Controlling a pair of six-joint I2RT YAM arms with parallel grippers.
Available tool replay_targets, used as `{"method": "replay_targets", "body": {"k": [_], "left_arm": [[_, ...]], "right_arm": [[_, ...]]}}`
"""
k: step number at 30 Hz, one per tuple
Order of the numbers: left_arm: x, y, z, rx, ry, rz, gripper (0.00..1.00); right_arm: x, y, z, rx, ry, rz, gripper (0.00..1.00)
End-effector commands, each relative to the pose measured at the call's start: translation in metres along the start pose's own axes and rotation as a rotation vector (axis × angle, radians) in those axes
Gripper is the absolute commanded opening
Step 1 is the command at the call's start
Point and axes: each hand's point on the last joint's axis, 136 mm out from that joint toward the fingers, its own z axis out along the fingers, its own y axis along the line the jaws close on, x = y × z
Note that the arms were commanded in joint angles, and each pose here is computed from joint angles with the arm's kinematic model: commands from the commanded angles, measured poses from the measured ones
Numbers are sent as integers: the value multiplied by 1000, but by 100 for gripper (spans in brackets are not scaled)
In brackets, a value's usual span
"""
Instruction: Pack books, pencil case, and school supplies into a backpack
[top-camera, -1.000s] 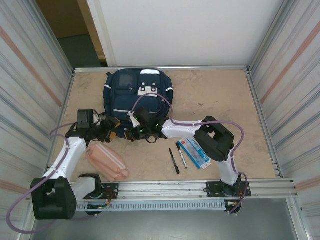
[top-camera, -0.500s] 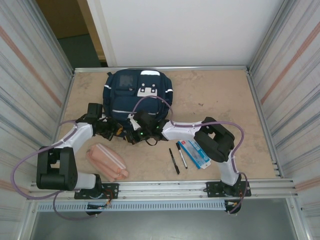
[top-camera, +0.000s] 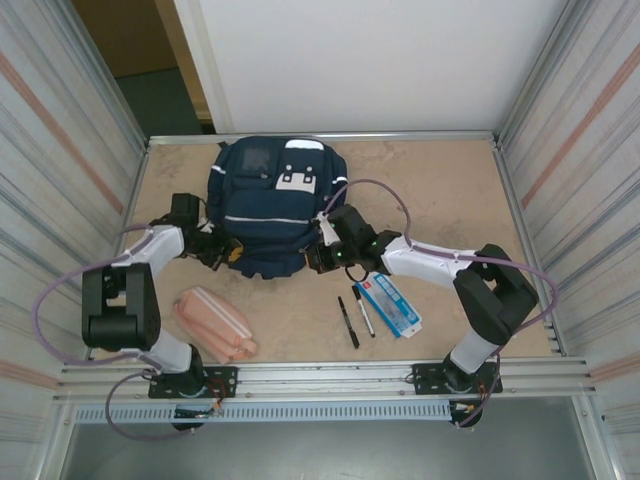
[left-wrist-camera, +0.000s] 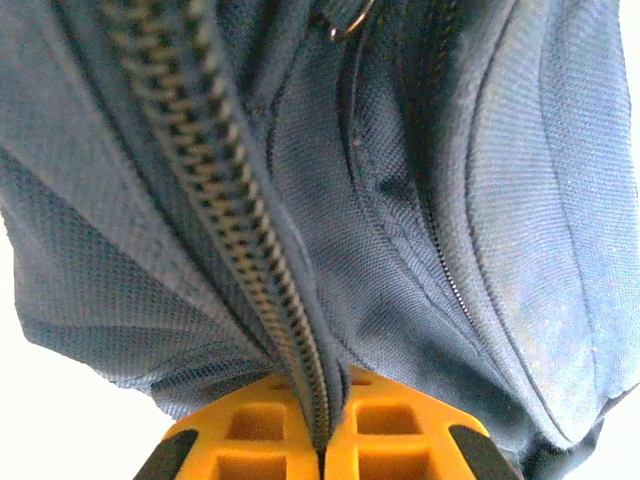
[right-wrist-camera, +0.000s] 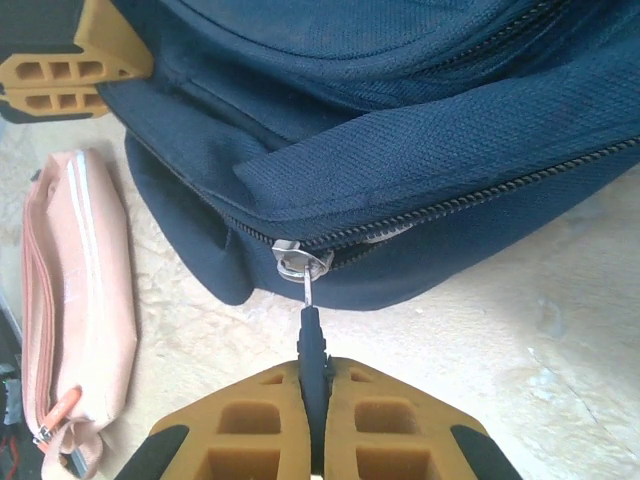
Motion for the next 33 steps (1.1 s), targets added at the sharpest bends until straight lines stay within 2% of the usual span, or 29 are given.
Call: {"method": "replay_targets", "body": {"k": [1,7,8,9,10,11,16,22,26,29,30,33], "left_arm": [[-50,-40,-6,59,-129,131,0],[-73,-98,0,112,-102,236,0],[-78,-102,-2,106,-103,235,7],[-80,-107,-7,115,-106,239,25],[-80,-109,-13,123,-111,237,34],[-79,-109,-21,129,-128,235,37],[-53,-72,-45,63,-188,218,45],[-5,-26,-22,67,-111,94,58],[4,-34,-13,59,-116,139,58],[8,-49,-8,39,-137,192,55],[8,-51,-6,23,-155,203,52],[6,-55,-6,-15,-232,227,36]], "right_arm": [[-10,23,-20,-26,5,-9,0],[-27,72,15,-120,7,-53,0],[-28,80,25,-145,13,-49,0],[-29,88,36,-168,23,-52,0],[-28,93,45,-177,36,-58,0],[-29,98,54,-181,47,-69,0],[-34,107,80,-204,73,-88,0],[-28,101,85,-222,92,-67,0],[-19,100,89,-239,133,-38,0],[-16,101,89,-241,136,-14,0],[-15,100,89,-245,137,2,0],[-13,92,87,-229,143,56,0]]}}
